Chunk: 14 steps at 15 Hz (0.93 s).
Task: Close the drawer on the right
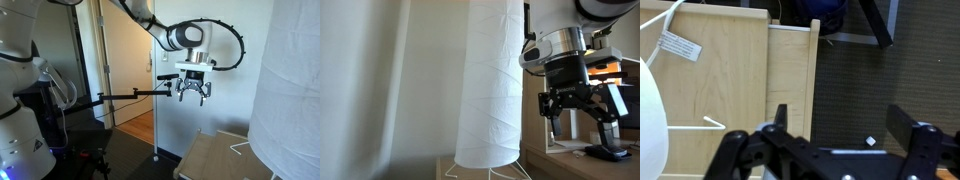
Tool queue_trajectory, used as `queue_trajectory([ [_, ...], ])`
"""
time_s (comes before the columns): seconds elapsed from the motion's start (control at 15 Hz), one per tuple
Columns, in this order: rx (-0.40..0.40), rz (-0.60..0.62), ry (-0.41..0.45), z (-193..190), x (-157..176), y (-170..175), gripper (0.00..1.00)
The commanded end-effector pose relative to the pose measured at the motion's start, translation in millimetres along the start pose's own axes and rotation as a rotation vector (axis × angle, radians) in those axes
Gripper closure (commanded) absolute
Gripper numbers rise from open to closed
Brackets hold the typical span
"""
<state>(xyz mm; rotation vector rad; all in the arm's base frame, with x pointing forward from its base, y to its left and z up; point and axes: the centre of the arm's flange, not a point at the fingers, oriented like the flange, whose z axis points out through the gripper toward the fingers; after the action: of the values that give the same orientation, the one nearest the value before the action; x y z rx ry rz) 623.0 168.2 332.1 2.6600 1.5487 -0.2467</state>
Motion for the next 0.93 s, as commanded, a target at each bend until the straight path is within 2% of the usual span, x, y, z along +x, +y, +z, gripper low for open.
queue_trajectory([
  [0.0, 0.000, 0.000, 0.001, -0.3, 0.1, 0.1, 0.00],
  [0.4, 0.001, 0.004, -0.008, 0.1, -4.1, -1.0, 0.00],
  [0.87, -0.019, -0.048, -0.136, 26.6, 21.8, -11.9, 0.00],
])
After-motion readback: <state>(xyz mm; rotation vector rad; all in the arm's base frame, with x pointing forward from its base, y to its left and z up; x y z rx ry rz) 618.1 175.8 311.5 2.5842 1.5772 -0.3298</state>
